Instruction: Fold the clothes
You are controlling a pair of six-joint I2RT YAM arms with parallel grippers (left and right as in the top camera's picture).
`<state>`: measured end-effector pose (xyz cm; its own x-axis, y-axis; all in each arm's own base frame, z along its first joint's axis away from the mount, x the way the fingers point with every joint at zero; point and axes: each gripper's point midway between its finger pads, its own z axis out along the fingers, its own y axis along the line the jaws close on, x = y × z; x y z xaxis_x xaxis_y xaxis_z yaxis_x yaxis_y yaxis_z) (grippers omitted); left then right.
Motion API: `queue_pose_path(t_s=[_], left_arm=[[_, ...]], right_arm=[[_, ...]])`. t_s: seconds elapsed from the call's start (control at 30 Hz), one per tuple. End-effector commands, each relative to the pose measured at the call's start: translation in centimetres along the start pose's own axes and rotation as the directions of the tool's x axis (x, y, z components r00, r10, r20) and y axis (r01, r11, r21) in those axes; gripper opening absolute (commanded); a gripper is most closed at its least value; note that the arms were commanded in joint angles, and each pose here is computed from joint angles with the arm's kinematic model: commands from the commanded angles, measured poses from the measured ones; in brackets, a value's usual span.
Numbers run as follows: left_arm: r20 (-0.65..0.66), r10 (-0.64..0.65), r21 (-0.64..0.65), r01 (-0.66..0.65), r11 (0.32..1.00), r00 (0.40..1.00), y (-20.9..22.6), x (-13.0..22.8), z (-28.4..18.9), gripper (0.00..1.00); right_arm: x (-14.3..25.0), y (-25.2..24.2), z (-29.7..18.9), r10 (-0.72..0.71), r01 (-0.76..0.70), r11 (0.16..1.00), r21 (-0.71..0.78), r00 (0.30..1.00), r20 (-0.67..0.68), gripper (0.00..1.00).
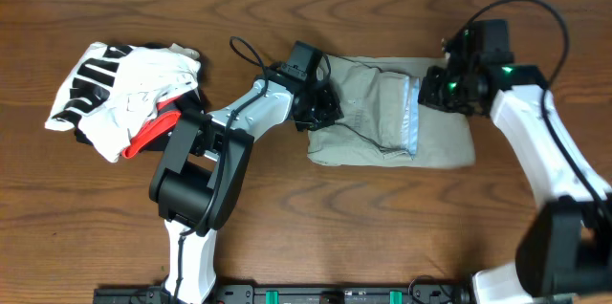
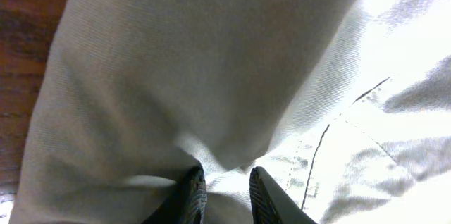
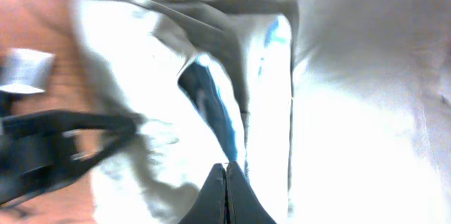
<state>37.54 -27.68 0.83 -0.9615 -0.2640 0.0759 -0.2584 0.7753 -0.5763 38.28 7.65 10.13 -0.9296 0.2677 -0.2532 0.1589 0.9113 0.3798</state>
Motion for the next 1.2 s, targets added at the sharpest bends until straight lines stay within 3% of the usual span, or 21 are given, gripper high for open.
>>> queue_pose_path(t_s=[0.0,0.1,0.27,0.43,0.53,0.7,0.77,0.87,1.03,1.17], left_arm=[[-0.035,-0.015,-0.067,0.013,0.998,0.999,2.1,1.0,2.0,0.25],[-0.037,-0.003,-0.068,0.001,0.998,0.999,2.2,1.1,2.0,0.25],[-0.037,0.003,-0.068,-0.005,0.998,0.999,2.2,1.1,2.0,0.25],[-0.037,0.003,-0.067,-0.005,0.998,0.999,2.2,1.1,2.0,0.25],[-0.037,0.004,-0.067,-0.006,0.998,0.999,2.2,1.1,2.0,0.25],[-0.038,0.010,-0.067,-0.013,0.998,0.999,2.2,1.1,2.0,0.25],[-0.038,0.014,-0.067,-0.016,0.998,0.999,2.2,1.1,2.0,0.26],[-0.045,0.104,-0.051,-0.106,0.993,0.994,1.8,1.2,1.7,0.26],[-0.012,0.322,-0.025,-0.322,0.946,0.947,-0.1,1.0,-0.6,0.25],[0.072,0.457,-0.105,-0.449,0.887,0.886,-1.6,0.6,-4.5,0.25]], right_arm=[[3.2,-2.6,4.7,0.003,0.008,0.998,0.065,0.987,-0.161,0.01],[3.8,-2.9,5.7,0.006,0.002,0.999,0.038,0.979,-0.202,0.01],[0.3,-4.6,2.3,-0.013,0.015,1.000,0.021,0.997,-0.077,0.01],[-1.3,-9.6,-0.6,0.075,-0.074,0.996,0.055,0.997,-0.011,0.01],[-0.7,-12.7,-0.7,0.129,-0.127,0.990,0.061,0.991,-0.041,0.01],[1.1,-15.4,1.6,0.211,-0.205,0.977,0.059,0.968,-0.136,0.18],[2.0,-15.1,2.9,0.216,-0.214,0.976,0.028,0.958,-0.191,0.18],[2.3,-13.4,3.8,0.178,-0.202,0.976,-0.087,0.958,-0.226,0.27],[1.5,-13.4,2.8,0.190,-0.210,0.974,-0.091,0.964,-0.189,0.34],[0.6,-13.5,0.9,0.206,-0.219,0.971,-0.092,0.969,-0.133,0.36]])
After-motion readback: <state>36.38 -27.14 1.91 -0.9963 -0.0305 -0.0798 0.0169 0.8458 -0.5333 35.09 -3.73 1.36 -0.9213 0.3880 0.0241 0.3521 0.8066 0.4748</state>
